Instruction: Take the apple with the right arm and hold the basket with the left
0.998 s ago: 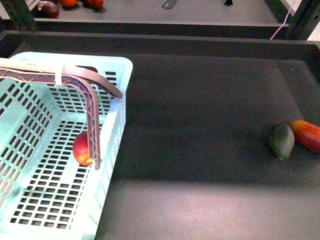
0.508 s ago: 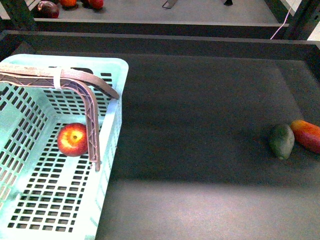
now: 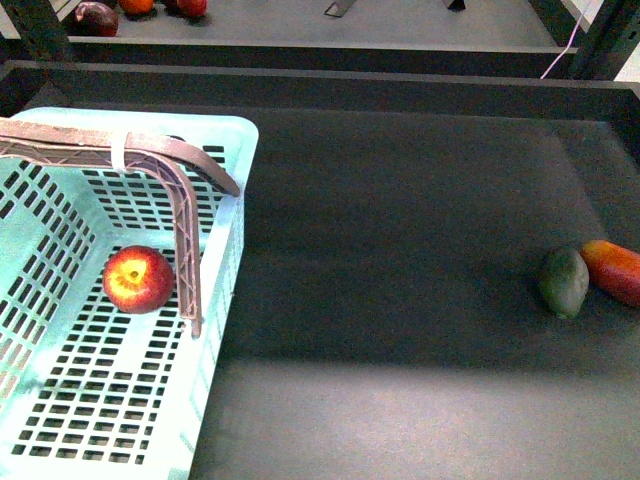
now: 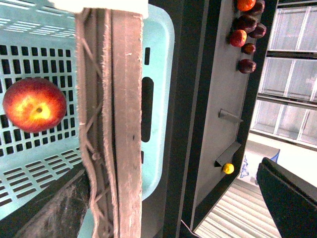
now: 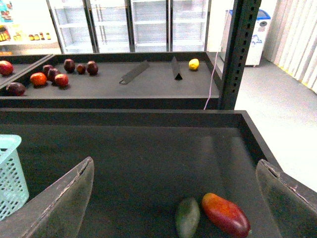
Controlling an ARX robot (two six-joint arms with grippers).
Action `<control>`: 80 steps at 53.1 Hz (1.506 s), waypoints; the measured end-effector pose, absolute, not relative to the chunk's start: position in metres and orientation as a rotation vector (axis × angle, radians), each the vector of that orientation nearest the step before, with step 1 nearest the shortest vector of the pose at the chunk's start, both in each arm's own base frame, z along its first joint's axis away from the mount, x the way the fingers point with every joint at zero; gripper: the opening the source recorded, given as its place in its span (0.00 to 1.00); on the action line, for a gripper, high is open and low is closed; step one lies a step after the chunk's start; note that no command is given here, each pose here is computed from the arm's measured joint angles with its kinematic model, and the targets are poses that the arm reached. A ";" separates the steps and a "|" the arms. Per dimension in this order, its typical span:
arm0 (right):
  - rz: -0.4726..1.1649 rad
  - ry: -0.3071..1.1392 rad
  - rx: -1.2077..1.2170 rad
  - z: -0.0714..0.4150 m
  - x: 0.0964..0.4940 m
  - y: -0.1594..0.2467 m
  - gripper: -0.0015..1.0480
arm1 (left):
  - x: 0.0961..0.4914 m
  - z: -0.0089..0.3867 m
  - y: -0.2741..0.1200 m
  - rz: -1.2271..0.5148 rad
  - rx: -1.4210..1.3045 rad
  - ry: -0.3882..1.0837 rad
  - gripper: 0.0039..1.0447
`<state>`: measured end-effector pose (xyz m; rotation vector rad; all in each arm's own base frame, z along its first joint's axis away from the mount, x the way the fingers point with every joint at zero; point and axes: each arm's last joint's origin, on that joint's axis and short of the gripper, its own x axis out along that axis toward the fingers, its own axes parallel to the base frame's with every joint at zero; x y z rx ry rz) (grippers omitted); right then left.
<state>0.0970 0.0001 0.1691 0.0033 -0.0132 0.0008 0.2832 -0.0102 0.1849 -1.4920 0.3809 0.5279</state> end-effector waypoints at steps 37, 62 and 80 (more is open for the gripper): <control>0.001 -0.014 0.003 0.169 0.097 0.000 0.92 | 0.223 0.193 -0.005 -0.016 -0.402 0.017 0.50; 0.001 -0.014 0.003 0.169 0.097 0.000 0.92 | 0.164 0.175 0.000 -0.002 -0.018 0.010 0.03; 0.001 -0.014 0.003 0.169 0.097 0.000 0.92 | 0.141 0.165 0.000 -0.002 -0.014 0.006 0.03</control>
